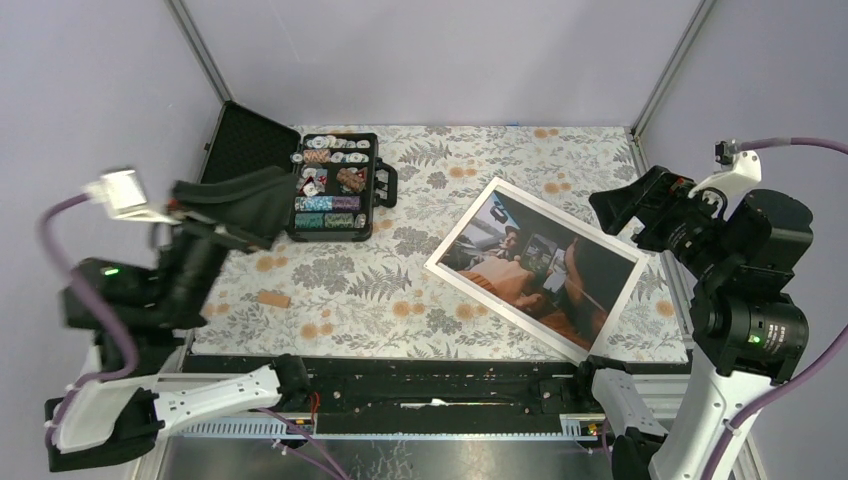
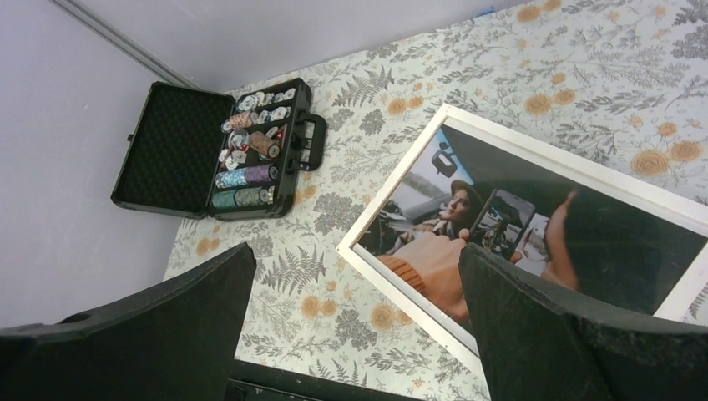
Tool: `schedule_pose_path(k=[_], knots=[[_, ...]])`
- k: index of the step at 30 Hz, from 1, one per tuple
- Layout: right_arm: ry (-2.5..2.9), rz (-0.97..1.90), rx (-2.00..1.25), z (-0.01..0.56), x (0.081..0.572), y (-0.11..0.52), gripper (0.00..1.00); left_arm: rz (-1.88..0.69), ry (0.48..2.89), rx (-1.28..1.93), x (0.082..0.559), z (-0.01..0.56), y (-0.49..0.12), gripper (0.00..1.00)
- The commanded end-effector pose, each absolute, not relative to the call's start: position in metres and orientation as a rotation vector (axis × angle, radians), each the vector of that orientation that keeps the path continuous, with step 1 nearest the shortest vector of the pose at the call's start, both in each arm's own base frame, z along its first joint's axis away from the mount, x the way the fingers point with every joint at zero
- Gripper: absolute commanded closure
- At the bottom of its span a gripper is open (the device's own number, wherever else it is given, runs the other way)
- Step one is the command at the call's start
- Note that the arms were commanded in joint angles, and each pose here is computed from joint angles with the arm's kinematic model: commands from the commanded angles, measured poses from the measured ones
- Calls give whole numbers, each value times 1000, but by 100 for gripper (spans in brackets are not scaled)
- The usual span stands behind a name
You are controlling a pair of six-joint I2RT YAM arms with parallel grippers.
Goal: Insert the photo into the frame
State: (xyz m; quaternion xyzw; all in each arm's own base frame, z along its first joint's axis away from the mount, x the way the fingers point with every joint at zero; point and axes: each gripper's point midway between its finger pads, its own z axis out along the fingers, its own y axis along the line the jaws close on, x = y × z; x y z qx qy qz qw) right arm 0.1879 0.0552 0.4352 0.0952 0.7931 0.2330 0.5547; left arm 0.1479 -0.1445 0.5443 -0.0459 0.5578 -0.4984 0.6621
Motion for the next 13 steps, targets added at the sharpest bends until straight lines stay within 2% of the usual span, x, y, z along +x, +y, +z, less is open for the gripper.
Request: schedule_pose_path(k=[1, 13], knots=[[1750, 572, 134, 463, 183, 64, 0, -967, 1175, 18, 137, 568, -112, 1], [1535, 599, 101, 504, 161, 71, 0, -1005, 1021, -24, 105, 610, -53, 1]])
